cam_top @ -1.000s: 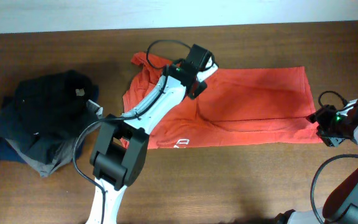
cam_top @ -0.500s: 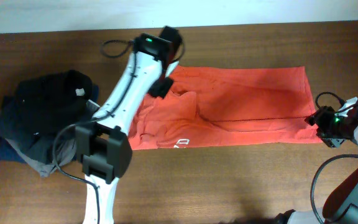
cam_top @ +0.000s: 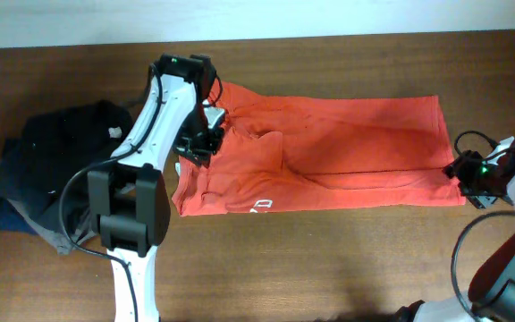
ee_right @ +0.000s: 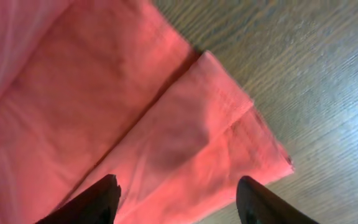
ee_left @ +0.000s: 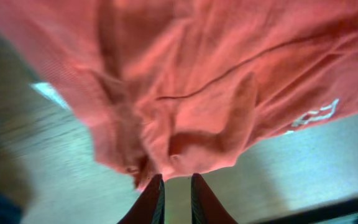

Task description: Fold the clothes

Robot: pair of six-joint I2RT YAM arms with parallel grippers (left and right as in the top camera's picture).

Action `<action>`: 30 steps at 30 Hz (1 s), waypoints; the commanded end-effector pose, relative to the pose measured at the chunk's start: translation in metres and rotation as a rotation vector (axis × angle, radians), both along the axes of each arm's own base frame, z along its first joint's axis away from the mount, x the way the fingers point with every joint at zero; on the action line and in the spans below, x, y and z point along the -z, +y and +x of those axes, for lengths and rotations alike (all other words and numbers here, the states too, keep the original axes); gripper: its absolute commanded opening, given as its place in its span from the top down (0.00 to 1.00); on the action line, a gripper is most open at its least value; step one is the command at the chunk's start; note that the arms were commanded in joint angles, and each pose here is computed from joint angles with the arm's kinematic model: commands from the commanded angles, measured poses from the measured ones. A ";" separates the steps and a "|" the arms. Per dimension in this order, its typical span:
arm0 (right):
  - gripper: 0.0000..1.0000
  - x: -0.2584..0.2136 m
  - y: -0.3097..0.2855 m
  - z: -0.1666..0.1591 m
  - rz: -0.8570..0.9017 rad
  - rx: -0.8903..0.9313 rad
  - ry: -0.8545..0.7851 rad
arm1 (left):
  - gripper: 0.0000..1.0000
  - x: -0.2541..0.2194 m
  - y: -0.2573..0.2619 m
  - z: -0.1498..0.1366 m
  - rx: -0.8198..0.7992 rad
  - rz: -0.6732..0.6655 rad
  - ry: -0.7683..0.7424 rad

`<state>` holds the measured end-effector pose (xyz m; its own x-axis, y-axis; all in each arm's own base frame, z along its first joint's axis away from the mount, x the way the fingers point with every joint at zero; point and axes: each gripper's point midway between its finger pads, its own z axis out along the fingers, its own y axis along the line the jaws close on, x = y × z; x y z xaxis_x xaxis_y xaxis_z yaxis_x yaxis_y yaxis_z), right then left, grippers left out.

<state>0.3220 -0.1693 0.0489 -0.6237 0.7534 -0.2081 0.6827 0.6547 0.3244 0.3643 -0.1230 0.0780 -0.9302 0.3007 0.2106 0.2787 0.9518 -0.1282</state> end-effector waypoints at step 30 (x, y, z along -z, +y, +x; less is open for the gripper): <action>0.85 -0.011 -0.015 0.077 0.119 0.095 -0.265 | 0.81 0.009 -0.014 0.002 0.021 -0.070 -0.009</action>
